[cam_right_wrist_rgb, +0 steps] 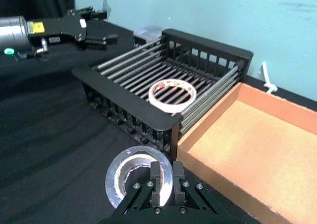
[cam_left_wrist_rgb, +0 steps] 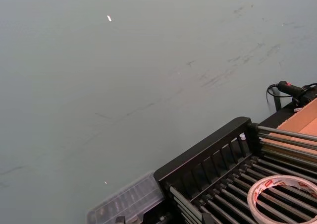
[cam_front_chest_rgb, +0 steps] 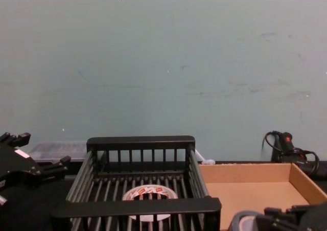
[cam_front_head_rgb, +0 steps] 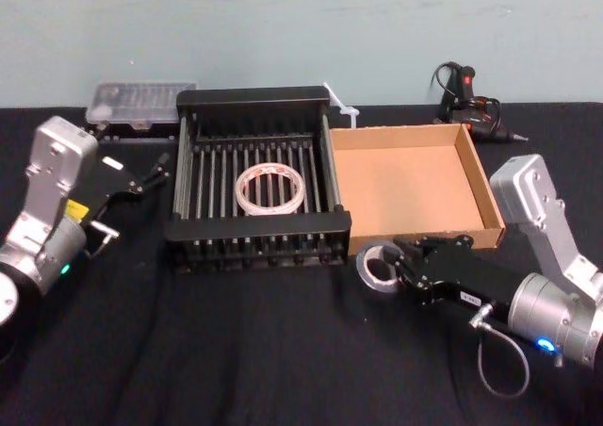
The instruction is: Pick up the white tape and place it into the black box , Pick up the silver tape and place it into the brown box.
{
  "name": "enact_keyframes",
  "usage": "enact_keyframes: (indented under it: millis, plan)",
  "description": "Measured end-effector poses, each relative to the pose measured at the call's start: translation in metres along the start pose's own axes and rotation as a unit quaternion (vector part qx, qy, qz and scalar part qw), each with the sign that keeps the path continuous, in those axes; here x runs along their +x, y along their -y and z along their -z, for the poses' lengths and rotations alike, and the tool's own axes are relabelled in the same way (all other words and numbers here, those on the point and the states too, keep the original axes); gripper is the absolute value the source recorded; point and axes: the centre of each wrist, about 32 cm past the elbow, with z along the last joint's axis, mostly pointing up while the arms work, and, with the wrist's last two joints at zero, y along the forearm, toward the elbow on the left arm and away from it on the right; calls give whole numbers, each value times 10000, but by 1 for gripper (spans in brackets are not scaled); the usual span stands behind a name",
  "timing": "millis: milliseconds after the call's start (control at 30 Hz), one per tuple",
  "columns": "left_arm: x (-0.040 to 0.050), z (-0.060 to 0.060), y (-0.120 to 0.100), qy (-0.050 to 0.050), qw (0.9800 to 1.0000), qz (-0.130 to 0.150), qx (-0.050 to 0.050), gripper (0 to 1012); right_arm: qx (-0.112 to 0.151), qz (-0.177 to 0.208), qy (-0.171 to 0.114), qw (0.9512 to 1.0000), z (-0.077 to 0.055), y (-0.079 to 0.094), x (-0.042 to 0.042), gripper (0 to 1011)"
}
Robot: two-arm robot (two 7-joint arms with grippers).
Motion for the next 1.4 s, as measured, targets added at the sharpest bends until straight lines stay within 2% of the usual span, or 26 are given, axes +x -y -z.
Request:
enact_keyframes:
  millis: [333, 833, 1167, 1400]
  plan:
    - [0, 0, 0, 0, 10000, 0, 0, 1001, 300, 236, -115, 9992, 7, 4, 30, 158]
    - [0, 0, 0, 0, 10000, 0, 0, 1001, 621, 748, -322, 9947, -85, -111, 160, 158]
    - [0, 0, 0, 0, 10000, 0, 0, 1001, 732, 1016, -475, 9910, -131, -244, 278, 158]
    - [0, 0, 0, 0, 10000, 0, 0, 1001, 693, 1216, -591, 9884, -112, -370, 411, 158]
